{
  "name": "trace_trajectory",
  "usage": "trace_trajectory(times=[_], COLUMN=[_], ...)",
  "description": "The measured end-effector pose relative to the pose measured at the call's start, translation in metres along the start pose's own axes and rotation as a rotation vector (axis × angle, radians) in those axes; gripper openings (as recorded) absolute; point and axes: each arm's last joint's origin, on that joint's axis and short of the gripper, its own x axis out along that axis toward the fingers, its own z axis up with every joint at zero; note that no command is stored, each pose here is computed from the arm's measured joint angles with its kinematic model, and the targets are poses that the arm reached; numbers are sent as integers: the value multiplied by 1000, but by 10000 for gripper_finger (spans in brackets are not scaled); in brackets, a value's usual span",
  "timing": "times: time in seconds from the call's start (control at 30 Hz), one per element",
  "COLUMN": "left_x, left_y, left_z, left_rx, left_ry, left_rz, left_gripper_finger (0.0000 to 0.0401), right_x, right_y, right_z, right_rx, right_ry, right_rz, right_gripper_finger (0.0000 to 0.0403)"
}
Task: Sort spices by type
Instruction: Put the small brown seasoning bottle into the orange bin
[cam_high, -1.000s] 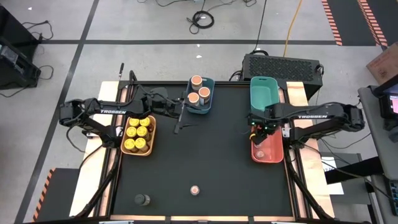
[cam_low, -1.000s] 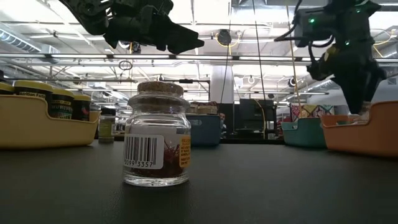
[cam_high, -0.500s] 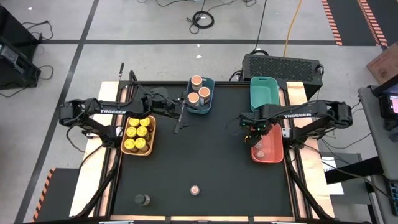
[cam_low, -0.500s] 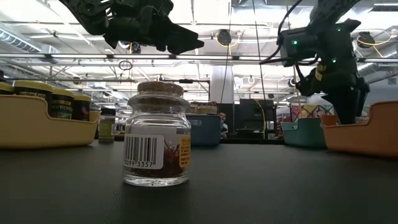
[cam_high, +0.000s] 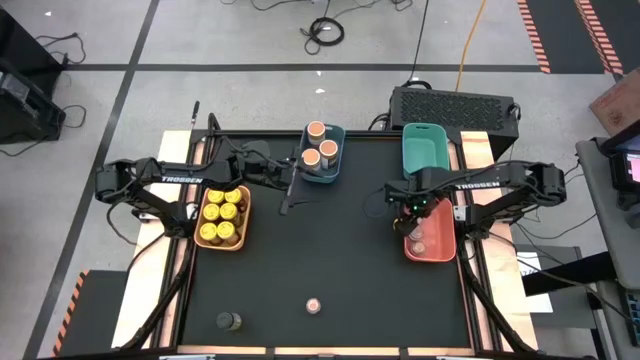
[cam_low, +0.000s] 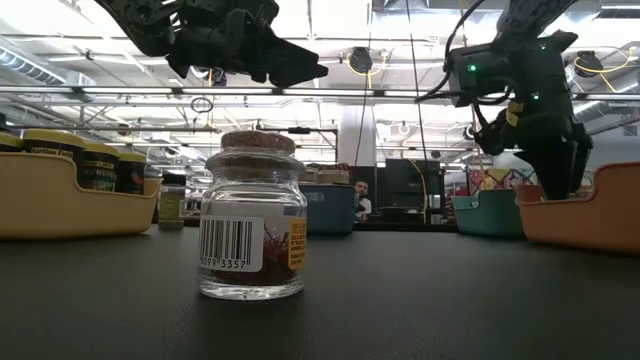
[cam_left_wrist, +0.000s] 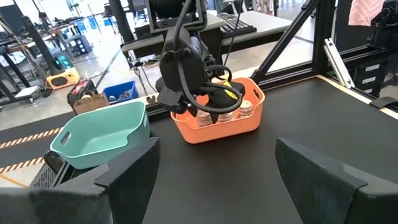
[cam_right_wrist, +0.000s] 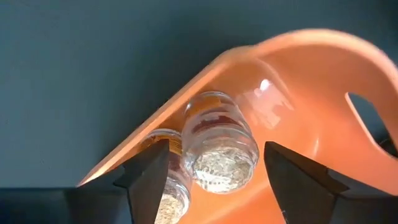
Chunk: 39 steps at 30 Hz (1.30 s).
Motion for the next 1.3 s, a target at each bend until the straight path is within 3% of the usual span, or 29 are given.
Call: trace_trajectory(times=[0.4, 0.57, 0.77, 0.93, 1.07, 1.2, 1.3], left_x=[0, 0, 2, 7, 9, 12, 12], left_y=[0, -1, -11, -43, -72, -84, -90], left_z=[-1, -4, 4, 13, 8, 11, 9], left_rx=[-6, -30, -110, -116, -124, -155, -188], left_ry=[11, 40, 159, 175, 279, 306, 356], left_rz=[-4, -13, -119, -309, -426, -424, -390], left_gripper_finger=[320, 320, 320, 320, 320, 320, 320], right_x=[-46, -70, -83, -84, -82, -71, -55], right_y=[14, 33, 71, 106, 142, 178, 202], right_z=[14, 13, 3, -12, -26, -35, -37], right_rx=[-79, -150, -290, -453, -624, -753, -779], right_ry=[-123, -220, -413, -573, -696, -788, -836], right_rz=[83, 153, 275, 339, 429, 517, 553], right_gripper_finger=[260, 260, 260, 260, 260, 260, 260])
